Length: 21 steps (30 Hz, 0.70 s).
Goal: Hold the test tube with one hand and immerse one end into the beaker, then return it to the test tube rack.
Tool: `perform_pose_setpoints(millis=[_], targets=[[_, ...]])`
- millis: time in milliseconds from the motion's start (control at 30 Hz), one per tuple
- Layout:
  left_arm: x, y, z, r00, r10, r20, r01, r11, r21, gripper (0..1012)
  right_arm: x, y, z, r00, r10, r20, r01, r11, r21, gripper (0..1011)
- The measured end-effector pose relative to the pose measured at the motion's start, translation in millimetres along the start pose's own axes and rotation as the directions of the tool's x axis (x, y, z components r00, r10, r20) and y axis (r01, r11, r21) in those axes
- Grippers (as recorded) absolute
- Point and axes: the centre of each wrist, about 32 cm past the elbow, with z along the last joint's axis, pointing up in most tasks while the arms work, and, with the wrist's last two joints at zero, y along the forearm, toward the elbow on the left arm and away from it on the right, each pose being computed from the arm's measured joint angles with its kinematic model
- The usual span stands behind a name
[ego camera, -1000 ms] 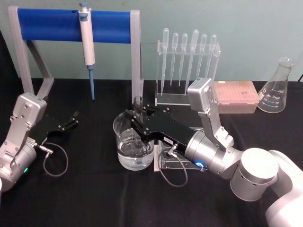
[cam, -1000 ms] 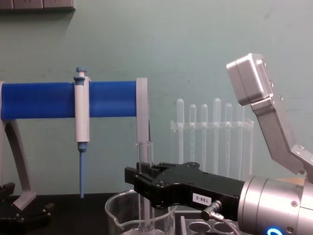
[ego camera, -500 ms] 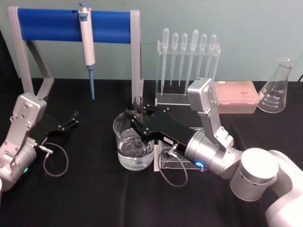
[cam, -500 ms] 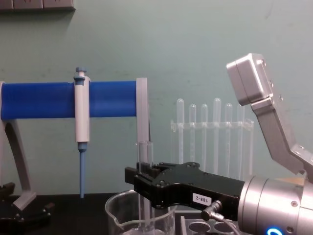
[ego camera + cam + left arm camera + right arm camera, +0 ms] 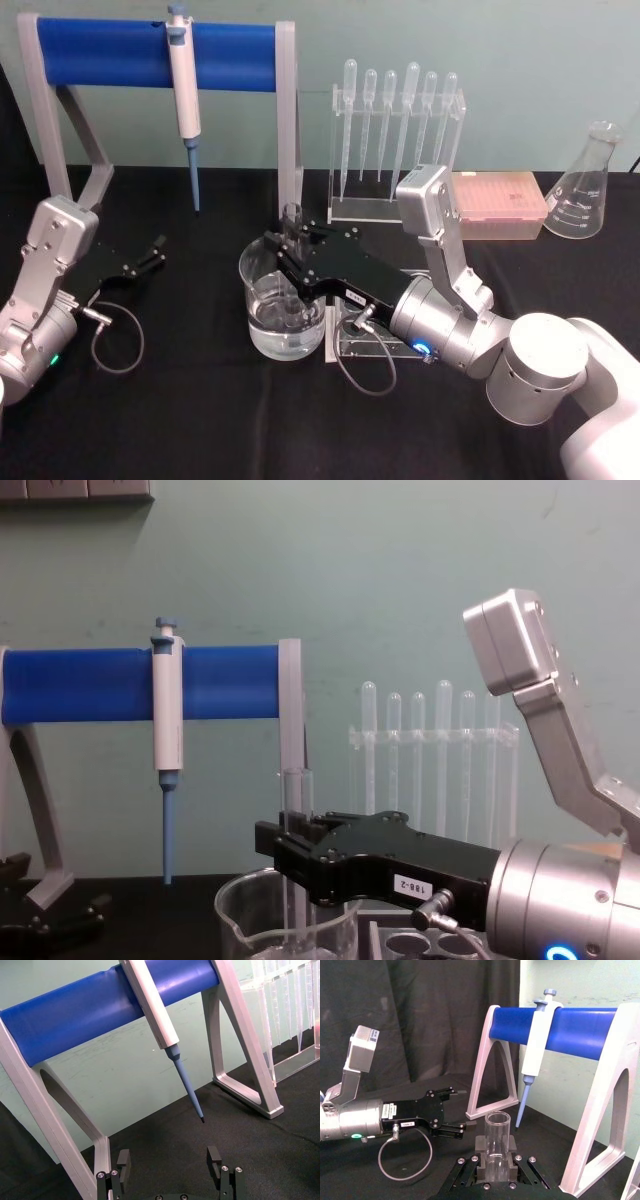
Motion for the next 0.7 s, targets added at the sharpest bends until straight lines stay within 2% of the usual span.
perform_pose_setpoints(millis=[700], targets=[[0.0,0.0,0.0,1.0,0.0,0.0,0.0,1.0,0.0,1000,0.0,0.0,0.0,1.0,0.0,0.0,0.0,1.0,0.0,224]])
